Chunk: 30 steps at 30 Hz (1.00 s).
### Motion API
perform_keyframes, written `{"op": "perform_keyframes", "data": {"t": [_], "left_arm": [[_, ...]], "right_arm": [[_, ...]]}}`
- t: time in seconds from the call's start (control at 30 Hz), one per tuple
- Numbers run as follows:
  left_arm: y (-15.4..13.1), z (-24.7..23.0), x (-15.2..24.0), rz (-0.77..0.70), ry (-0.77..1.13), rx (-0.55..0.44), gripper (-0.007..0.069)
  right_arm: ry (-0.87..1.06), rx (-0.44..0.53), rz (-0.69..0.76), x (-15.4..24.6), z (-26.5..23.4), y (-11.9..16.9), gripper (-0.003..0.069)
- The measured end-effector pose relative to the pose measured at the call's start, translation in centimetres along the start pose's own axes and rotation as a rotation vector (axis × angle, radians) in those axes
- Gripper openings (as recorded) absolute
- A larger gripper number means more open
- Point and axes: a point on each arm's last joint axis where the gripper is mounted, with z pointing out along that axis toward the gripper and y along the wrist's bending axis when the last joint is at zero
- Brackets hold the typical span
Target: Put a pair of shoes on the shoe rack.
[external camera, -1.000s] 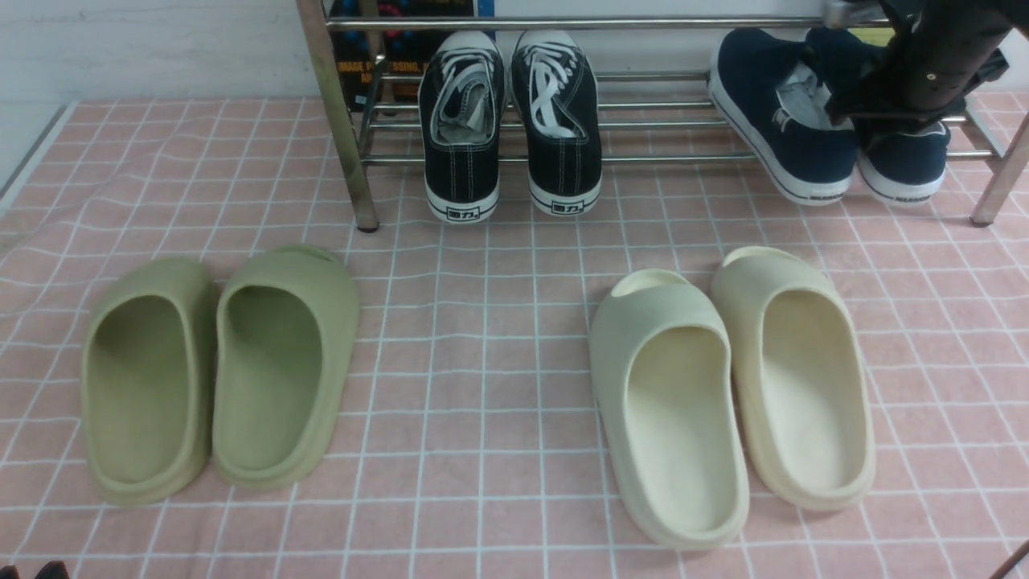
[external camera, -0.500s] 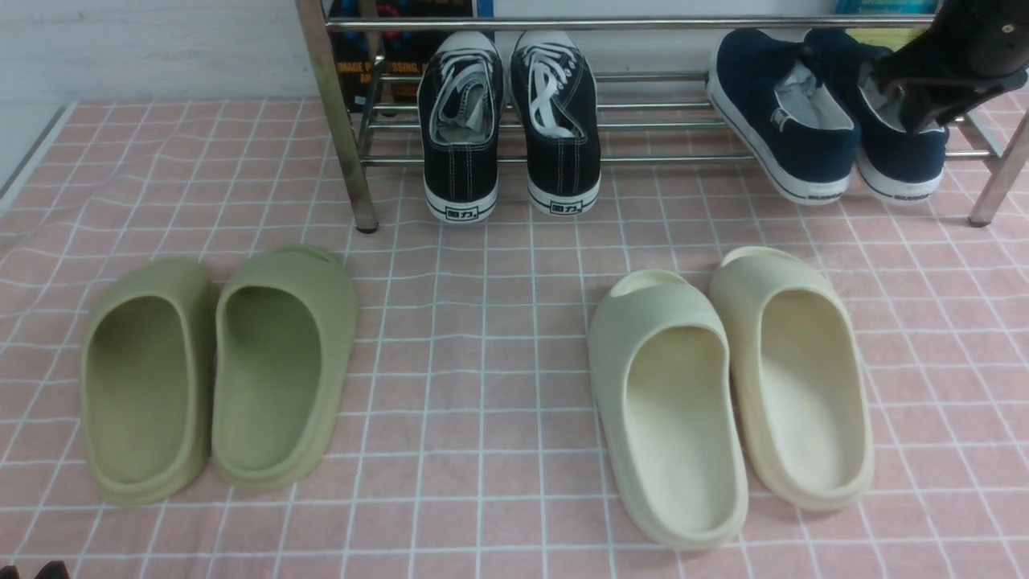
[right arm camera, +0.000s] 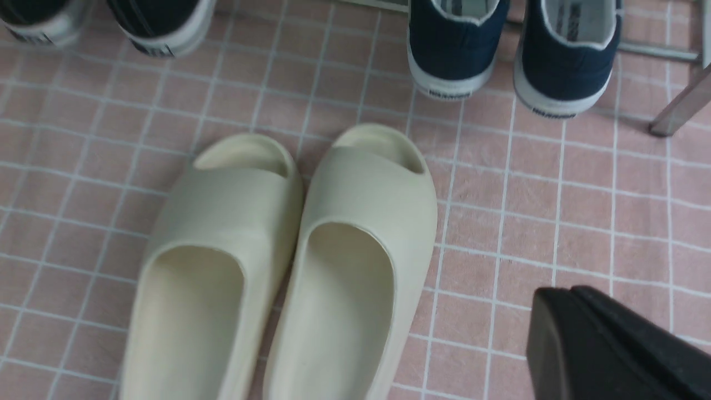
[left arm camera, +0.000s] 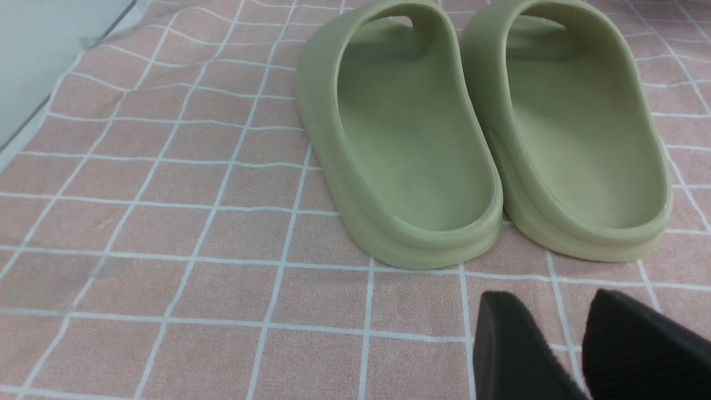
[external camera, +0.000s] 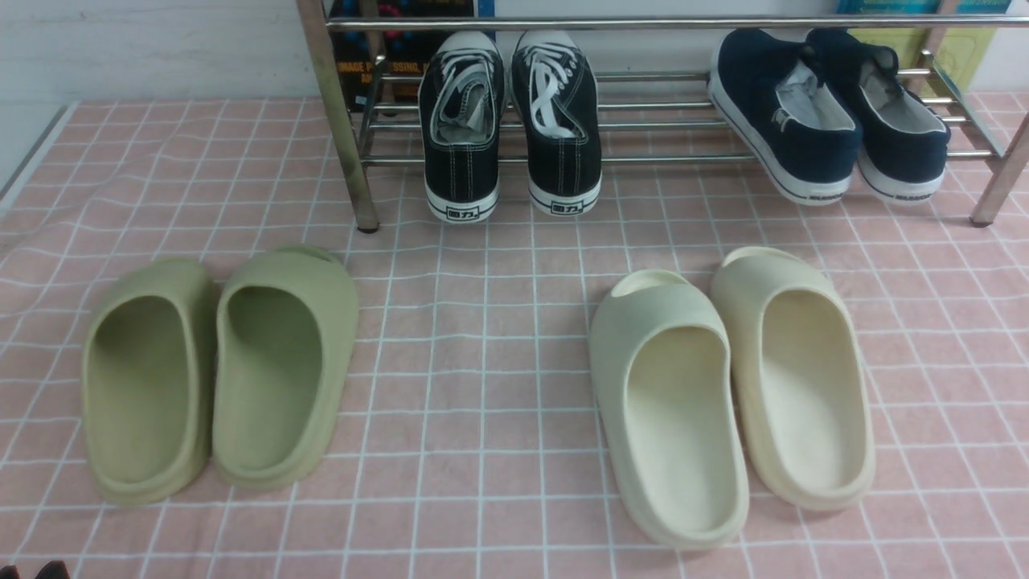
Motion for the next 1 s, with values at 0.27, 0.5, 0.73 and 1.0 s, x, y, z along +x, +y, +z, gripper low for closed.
{"op": "perform_keyframes", "data": {"t": [0.27,0.5,0.73,1.0], "left_arm": [[0.0,0.0,0.0,0.000,0.000,0.000,0.0240],[0.0,0.0,0.0,0.000,0.000,0.000,0.0240],[0.0,0.0,0.0,0.000,0.000,0.000,0.0240],[0.0,0.0,0.0,0.000,0.000,0.000,0.0240]], "right_arm": [[-0.230,-0.002,0.000,7.4,-7.4,1.4,-0.0018],[-0.305,-0.013,0.011,10.2,-9.3,1.9,-0.0015],[-0.300,-0.009,0.007,10.4,-9.4,1.8,-0.0010],[-0.339,-0.043,0.034,10.1,-9.5,2.1,-0.0007]]}}
